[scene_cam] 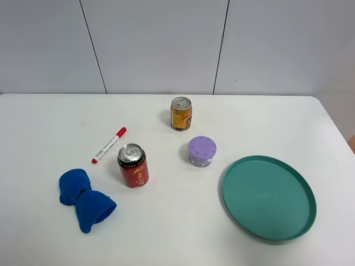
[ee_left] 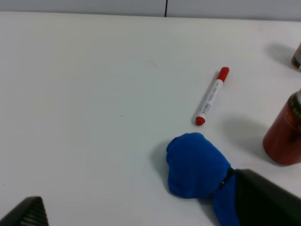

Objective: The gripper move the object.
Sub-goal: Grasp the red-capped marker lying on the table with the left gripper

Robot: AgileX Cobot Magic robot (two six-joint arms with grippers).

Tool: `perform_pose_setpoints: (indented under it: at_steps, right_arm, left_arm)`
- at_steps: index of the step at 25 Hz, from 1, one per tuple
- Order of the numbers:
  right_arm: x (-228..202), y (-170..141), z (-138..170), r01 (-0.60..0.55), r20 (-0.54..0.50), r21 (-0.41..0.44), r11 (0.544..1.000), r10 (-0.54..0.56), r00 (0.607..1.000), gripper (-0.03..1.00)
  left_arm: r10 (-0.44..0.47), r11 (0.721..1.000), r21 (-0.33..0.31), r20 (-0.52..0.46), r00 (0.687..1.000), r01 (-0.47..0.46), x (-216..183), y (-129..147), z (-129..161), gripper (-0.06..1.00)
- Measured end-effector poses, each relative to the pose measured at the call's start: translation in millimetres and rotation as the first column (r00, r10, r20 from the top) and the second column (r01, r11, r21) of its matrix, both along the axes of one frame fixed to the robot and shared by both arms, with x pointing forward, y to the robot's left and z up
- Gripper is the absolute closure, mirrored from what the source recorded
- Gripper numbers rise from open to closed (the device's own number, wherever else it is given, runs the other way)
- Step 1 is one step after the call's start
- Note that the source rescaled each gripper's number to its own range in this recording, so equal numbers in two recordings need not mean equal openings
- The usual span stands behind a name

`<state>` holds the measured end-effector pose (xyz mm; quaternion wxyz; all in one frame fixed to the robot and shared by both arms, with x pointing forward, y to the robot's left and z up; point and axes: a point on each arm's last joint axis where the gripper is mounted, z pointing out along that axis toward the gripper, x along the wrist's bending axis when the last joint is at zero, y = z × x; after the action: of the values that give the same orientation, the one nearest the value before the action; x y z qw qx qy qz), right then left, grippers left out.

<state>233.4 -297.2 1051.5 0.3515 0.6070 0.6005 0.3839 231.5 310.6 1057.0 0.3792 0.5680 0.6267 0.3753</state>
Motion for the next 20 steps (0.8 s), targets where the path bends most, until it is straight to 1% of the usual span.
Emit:
perform_pose_setpoints:
  at_steps: [20]
  right_arm:
    - [0.0,0.0,0.0,0.000,0.000,0.000,1.000,0.000,1.000,-0.03]
  left_arm:
    - [0.001,1.000,0.001,0.000,1.000,-0.001,0.0,0.1,0.0,-0.05]
